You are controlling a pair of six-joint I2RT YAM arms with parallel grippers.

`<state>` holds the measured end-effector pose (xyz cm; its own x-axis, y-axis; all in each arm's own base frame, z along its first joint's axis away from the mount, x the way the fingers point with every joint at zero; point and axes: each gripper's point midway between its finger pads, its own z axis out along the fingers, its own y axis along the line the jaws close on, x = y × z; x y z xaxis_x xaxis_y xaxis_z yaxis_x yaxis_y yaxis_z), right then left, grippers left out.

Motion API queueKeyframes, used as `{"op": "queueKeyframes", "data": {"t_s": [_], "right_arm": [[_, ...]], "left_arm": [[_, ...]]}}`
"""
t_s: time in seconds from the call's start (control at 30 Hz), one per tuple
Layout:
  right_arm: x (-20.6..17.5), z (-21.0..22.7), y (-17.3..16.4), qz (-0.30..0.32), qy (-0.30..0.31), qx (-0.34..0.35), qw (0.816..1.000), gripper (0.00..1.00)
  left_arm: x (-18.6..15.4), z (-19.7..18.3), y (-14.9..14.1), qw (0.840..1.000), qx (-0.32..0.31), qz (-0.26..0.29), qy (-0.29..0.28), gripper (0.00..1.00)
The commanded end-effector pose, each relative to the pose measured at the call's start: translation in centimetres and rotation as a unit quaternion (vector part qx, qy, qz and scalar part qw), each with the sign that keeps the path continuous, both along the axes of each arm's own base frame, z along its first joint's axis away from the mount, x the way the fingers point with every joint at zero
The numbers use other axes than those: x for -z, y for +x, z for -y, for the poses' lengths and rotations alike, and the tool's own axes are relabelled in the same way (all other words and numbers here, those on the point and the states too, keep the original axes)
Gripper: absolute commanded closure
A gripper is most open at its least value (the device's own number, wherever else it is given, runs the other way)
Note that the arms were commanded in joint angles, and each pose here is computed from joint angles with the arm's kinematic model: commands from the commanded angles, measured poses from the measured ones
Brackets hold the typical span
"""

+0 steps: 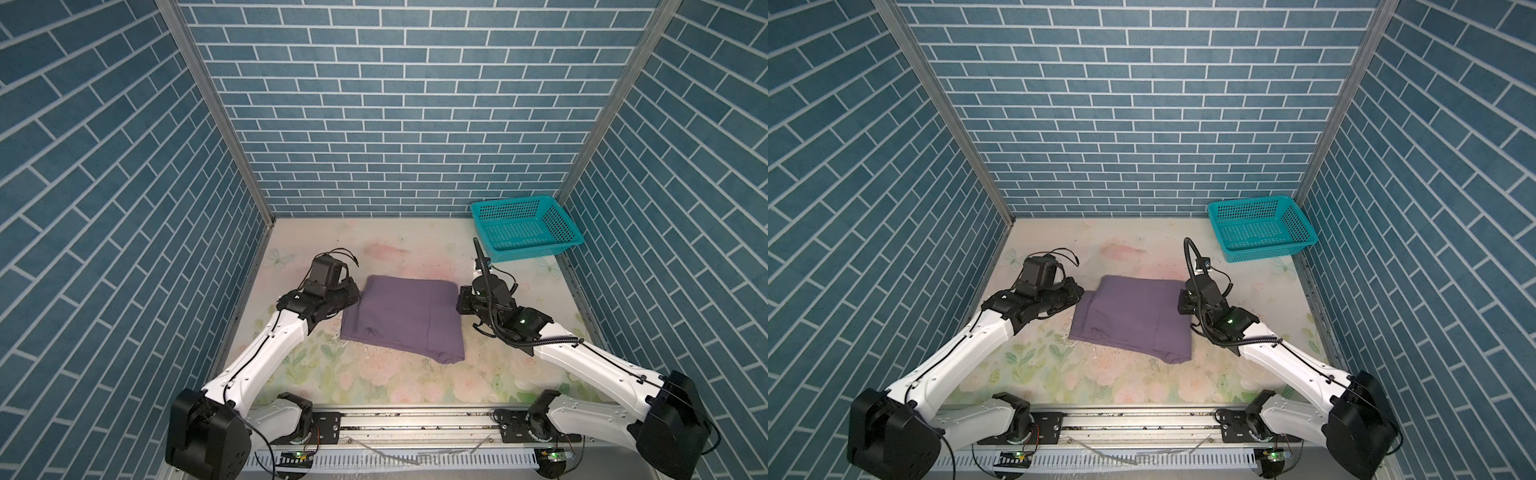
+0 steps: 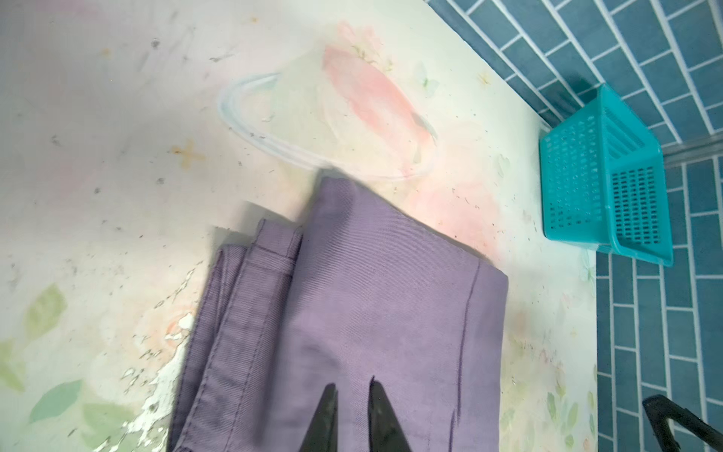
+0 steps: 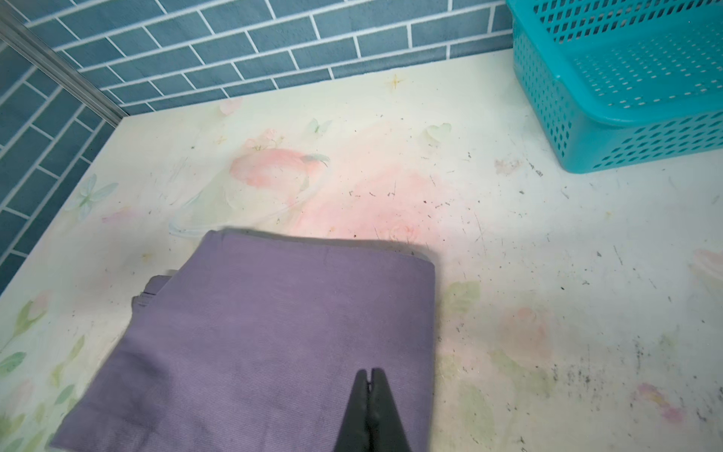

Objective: Fold and stack the trousers
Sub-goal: Smooth out the trousers at the center of the table.

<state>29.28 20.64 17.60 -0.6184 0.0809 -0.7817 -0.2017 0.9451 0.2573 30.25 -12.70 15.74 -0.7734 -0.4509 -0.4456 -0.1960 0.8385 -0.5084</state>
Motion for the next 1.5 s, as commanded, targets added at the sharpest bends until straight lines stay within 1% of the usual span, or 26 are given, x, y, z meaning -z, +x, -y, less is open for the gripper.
{"op": "queueKeyframes", "data": {"t_s": [0.0,0.03,0.07,0.1,0.13,0.17,0.2,0.23,0.3,0.33,0.37,0.5,0.63,0.77,0.8,0.87,0.97,1.03,1.07,1.13,1.17,1.23,1.33,1.4,1.47], "right_arm": [[0.8,-0.4,-0.1,-0.020,0.008,0.000,1.000,1.00],[0.9,-0.4,0.1,-0.022,0.006,0.001,1.000,1.00],[1.1,-0.3,0.1,-0.026,0.004,0.001,1.000,1.00],[1.1,-0.4,0.1,-0.029,0.005,-0.001,1.000,1.00],[1.3,-0.6,0.0,-0.034,0.005,-0.006,0.999,1.00],[1.3,-0.8,-0.1,-0.037,0.006,-0.012,0.999,1.00],[1.5,-0.8,-0.2,-0.040,0.005,-0.013,0.999,1.00],[1.8,-0.7,-0.2,-0.043,0.002,-0.012,0.999,1.00],[2.3,-0.6,-0.2,-0.050,-0.003,-0.009,0.999,1.00],[2.5,-0.7,-0.3,-0.054,-0.002,-0.009,0.999,1.00],[2.6,-0.7,-0.4,-0.057,0.001,-0.010,0.998,1.00],[2.9,-0.4,-0.5,-0.057,0.001,-0.002,0.998,1.00],[2.8,-0.3,-0.3,-0.060,-0.002,0.000,0.998,1.00],[2.6,-0.1,0.1,-0.057,-0.008,0.007,0.998,0.99],[2.6,-0.2,0.2,-0.059,-0.008,0.006,0.998,0.99],[2.6,-0.3,0.1,-0.062,-0.006,0.003,0.998,0.99],[2.9,-0.1,0.3,-0.062,-0.011,0.009,0.998,0.99],[3.0,-0.1,0.3,-0.066,-0.012,0.011,0.998,0.99],[3.0,-0.2,0.2,-0.068,-0.010,0.009,0.998,0.99],[3.2,0.0,0.2,-0.069,-0.008,0.014,0.997,0.98],[3.4,0.1,0.1,-0.069,-0.010,0.015,0.997,0.98],[3.7,0.3,0.1,-0.074,-0.012,0.020,0.997,0.98],[3.5,0.3,0.0,-0.075,-0.010,0.018,0.997,0.98],[3.6,0.5,0.1,-0.073,-0.013,0.021,0.997,0.98],[3.6,0.7,0.2,-0.075,-0.015,0.025,0.997,0.98]], "left_arm": [[6.5,-2.5,-3.2,0.994,-0.050,-0.087,0.038,0.84],[7.9,-3.0,-3.8,0.992,-0.064,-0.101,0.044,0.84],[8.9,-3.4,-4.1,0.990,-0.071,-0.110,0.050,0.79],[9.4,-3.5,-4.1,0.990,-0.072,-0.113,0.051,0.68],[9.7,-3.2,-3.8,0.990,-0.067,-0.113,0.049,0.51],[9.6,-2.7,-3.4,0.991,-0.056,-0.111,0.044,0.40],[9.4,-2.2,-2.8,0.993,-0.045,-0.106,0.038,0.35],[9.1,-1.6,-2.2,0.994,-0.034,-0.103,0.032,0.32],[9.1,-0.6,-1.6,0.994,-0.017,-0.102,0.022,0.31],[8.1,0.0,-0.6,0.996,-0.012,-0.087,0.013,0.32],[7.8,0.3,-0.2,0.997,-0.009,-0.082,0.008,0.32],[6.7,0.7,0.5,0.998,-0.007,-0.068,-0.003,0.35],[5.8,-0.9,-0.2,0.996,-0.032,-0.074,0.034,0.36],[4.9,-0.8,0.4,0.998,-0.023,-0.049,0.035,0.32],[5.2,-0.6,0.5,0.998,-0.019,-0.054,0.036,0.34],[6.4,-0.3,0.7,0.996,-0.015,-0.075,0.037,0.41],[8.1,1.0,1.3,0.996,-0.002,-0.089,0.014,0.46],[9.3,1.6,1.4,0.995,0.003,-0.101,0.010,0.51],[9.8,1.7,1.5,0.994,0.004,-0.107,0.011,0.54],[10.7,2.0,1.4,0.993,0.006,-0.119,0.006,0.67],[10.8,2.1,1.3,0.993,0.008,-0.121,0.002,0.71],[10.6,2.4,1.3,0.993,0.009,-0.120,-0.005,0.84],[8.6,2.4,1.4,0.995,0.010,-0.103,-0.012,0.97],[6.4,2.4,1.5,0.997,0.009,-0.080,-0.018,1.00],[4.0,2.1,1.2,0.998,0.006,-0.062,-0.017,1.00]]}}
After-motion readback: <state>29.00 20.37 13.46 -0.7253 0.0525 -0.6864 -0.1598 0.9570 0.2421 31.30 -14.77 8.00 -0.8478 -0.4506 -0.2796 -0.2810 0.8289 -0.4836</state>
